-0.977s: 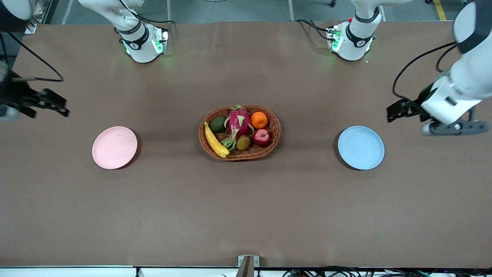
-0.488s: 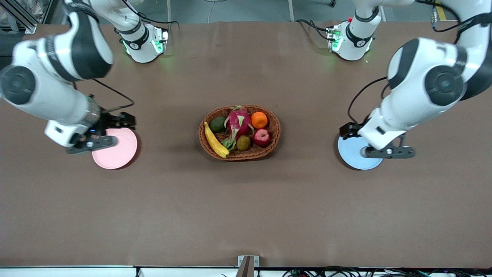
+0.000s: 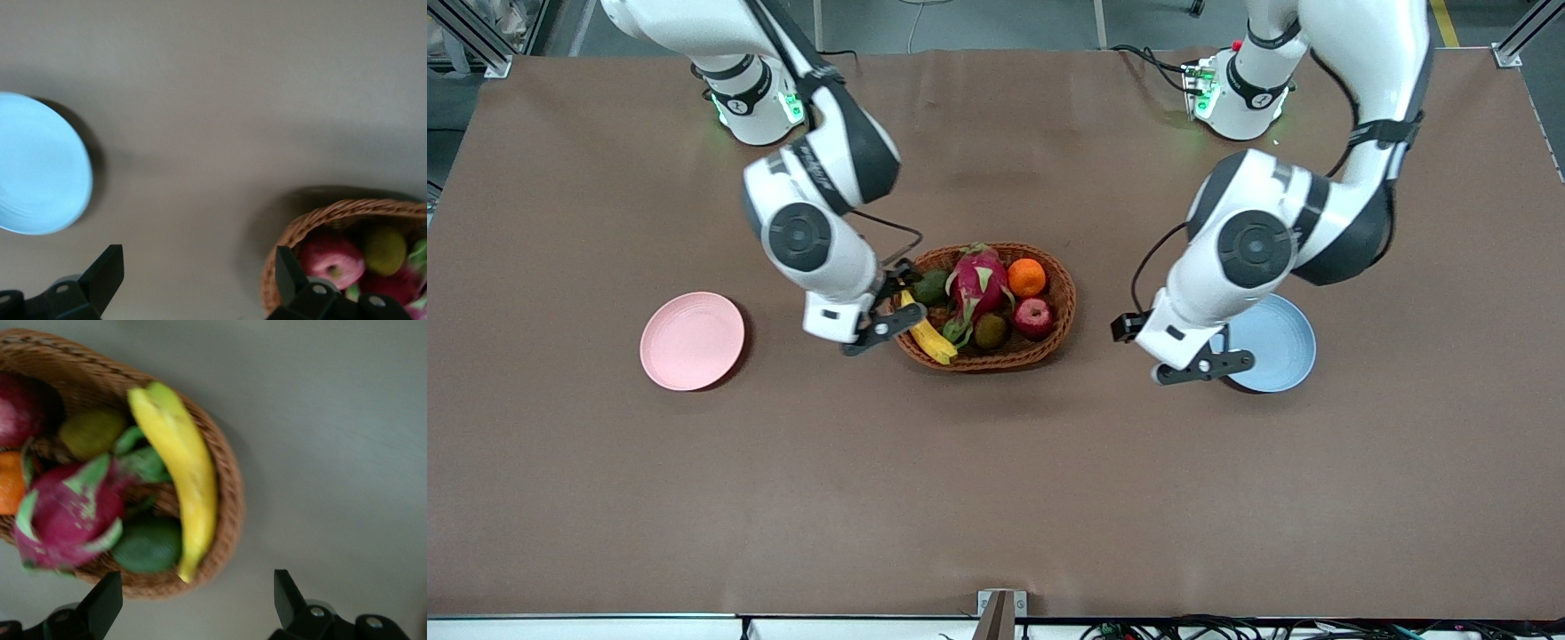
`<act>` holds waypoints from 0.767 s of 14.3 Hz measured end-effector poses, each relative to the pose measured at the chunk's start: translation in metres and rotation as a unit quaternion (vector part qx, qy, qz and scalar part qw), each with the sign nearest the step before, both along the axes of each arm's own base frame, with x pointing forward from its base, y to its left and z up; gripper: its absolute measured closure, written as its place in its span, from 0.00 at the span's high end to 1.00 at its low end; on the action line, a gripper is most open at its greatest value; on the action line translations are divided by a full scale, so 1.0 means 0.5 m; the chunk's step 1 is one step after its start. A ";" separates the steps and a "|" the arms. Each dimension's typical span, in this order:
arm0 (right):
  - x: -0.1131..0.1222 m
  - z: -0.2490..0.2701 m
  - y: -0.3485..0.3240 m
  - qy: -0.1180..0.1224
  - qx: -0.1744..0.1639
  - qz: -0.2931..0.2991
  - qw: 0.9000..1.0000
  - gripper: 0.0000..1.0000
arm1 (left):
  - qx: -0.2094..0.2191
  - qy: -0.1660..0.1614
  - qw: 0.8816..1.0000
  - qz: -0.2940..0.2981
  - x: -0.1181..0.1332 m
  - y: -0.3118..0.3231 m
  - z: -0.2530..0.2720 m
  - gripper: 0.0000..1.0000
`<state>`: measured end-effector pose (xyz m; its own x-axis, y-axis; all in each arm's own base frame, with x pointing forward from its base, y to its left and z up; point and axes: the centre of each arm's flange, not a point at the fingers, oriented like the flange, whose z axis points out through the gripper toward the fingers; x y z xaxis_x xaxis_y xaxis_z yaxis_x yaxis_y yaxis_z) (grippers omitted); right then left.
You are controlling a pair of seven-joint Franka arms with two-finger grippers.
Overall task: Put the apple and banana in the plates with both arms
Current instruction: 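Move the right gripper to the banana while the left gripper reaches the apple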
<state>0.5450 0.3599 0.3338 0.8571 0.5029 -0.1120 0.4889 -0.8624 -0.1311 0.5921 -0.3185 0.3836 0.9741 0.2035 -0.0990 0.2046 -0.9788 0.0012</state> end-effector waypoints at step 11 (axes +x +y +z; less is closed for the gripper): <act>0.030 -0.079 0.074 -0.067 0.034 0.006 0.997 0.90 | -0.060 0.047 0.987 0.143 -0.050 -0.162 -0.182 1.00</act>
<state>0.5598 0.3972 0.2942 0.8556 0.5164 0.0373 0.5168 -0.8475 -0.1213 0.5672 -0.3996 0.2927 0.8641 0.4498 -0.2257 0.4769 -0.8751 0.0817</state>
